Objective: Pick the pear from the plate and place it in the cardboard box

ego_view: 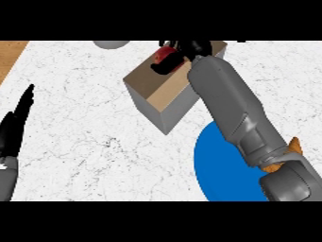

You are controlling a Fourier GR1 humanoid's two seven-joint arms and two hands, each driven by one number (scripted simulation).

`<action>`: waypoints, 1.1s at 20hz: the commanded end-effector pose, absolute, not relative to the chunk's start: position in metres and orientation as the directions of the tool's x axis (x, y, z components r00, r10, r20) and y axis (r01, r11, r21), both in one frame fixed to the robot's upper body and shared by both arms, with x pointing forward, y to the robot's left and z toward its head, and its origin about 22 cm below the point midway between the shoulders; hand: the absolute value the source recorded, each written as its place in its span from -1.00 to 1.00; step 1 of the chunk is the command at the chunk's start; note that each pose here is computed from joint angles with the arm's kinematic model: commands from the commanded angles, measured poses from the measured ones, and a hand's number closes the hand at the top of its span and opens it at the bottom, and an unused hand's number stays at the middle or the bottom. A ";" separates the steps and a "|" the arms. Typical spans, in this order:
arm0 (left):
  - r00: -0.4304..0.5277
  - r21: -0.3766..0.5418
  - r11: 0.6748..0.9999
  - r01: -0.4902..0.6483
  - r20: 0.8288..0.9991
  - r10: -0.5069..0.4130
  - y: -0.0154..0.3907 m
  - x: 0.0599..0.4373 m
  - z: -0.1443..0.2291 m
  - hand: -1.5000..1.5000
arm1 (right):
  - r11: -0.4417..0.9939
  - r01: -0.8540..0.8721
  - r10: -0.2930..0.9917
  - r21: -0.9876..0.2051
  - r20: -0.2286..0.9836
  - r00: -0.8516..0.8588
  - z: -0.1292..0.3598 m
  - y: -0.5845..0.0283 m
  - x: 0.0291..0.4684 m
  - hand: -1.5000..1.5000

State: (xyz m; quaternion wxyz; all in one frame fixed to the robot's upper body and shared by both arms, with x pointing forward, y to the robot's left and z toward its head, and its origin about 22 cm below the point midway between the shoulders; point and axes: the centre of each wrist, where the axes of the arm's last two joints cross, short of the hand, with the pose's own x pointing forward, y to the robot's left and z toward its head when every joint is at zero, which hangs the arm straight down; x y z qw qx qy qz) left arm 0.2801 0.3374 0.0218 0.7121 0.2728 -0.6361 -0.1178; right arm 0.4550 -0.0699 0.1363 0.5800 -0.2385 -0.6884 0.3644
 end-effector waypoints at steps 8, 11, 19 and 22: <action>0.134 0.538 0.826 -0.168 0.842 -0.522 0.314 0.293 0.028 0.00 | 0.719 -0.078 0.665 -0.691 0.716 -0.213 0.112 -0.073 0.455 -1.00; 0.148 0.540 0.822 -0.184 0.841 -0.520 0.333 0.289 0.025 0.00 | 0.779 -0.026 0.594 -0.627 0.749 -0.294 0.121 -0.075 0.457 -1.00; 0.181 0.538 0.818 -0.205 0.842 -0.509 0.351 0.277 0.016 0.00 | 0.922 0.064 0.382 -0.381 0.871 -0.310 0.133 -0.125 0.469 -1.00; 0.181 0.538 0.820 -0.193 0.841 -0.510 0.349 0.281 0.019 0.00 | 0.944 0.050 0.324 -0.326 0.893 -0.313 0.137 -0.156 0.474 -1.00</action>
